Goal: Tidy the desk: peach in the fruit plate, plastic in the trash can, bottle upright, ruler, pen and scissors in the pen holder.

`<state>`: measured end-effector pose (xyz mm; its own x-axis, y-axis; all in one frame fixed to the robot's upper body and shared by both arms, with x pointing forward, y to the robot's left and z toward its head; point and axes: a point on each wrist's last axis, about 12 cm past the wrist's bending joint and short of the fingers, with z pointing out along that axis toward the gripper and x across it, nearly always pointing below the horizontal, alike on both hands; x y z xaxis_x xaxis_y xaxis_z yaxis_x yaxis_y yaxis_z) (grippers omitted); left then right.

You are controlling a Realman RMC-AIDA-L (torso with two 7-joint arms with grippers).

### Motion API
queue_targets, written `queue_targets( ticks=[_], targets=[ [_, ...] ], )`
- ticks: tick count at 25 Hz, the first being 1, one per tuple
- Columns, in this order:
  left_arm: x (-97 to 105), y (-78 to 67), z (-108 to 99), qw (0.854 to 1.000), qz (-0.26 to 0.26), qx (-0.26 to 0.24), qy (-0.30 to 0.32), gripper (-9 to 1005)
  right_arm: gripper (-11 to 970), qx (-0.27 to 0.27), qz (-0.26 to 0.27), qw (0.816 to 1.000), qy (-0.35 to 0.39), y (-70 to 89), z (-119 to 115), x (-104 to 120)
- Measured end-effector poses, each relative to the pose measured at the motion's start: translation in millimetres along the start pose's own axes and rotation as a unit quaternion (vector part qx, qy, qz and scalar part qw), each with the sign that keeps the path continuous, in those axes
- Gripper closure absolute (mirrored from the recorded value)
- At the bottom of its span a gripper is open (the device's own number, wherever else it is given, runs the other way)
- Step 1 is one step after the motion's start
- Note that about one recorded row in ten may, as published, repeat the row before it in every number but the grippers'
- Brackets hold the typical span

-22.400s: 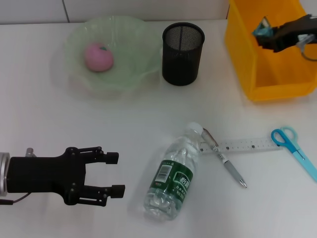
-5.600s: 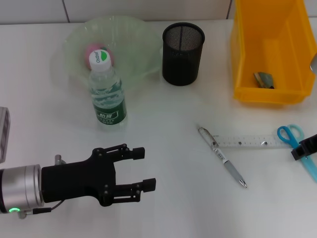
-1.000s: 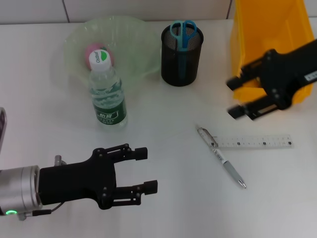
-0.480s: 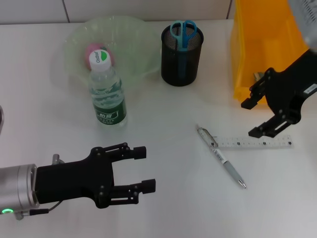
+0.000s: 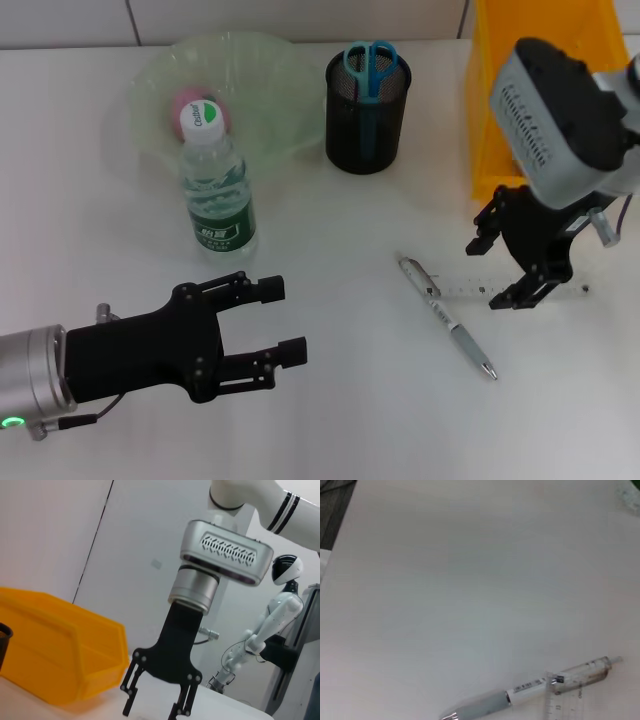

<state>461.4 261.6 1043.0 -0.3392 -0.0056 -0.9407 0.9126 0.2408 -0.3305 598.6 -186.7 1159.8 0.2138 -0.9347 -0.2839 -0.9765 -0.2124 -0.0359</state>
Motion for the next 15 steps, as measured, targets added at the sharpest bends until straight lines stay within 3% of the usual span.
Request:
queue_targets(
  ticks=[15],
  targets=[
    [1,0.1,2,1.000,-0.004,-0.002,-0.002,194,297,0.006,-0.002,1.000,0.012,-11.3,32,-3]
  ],
)
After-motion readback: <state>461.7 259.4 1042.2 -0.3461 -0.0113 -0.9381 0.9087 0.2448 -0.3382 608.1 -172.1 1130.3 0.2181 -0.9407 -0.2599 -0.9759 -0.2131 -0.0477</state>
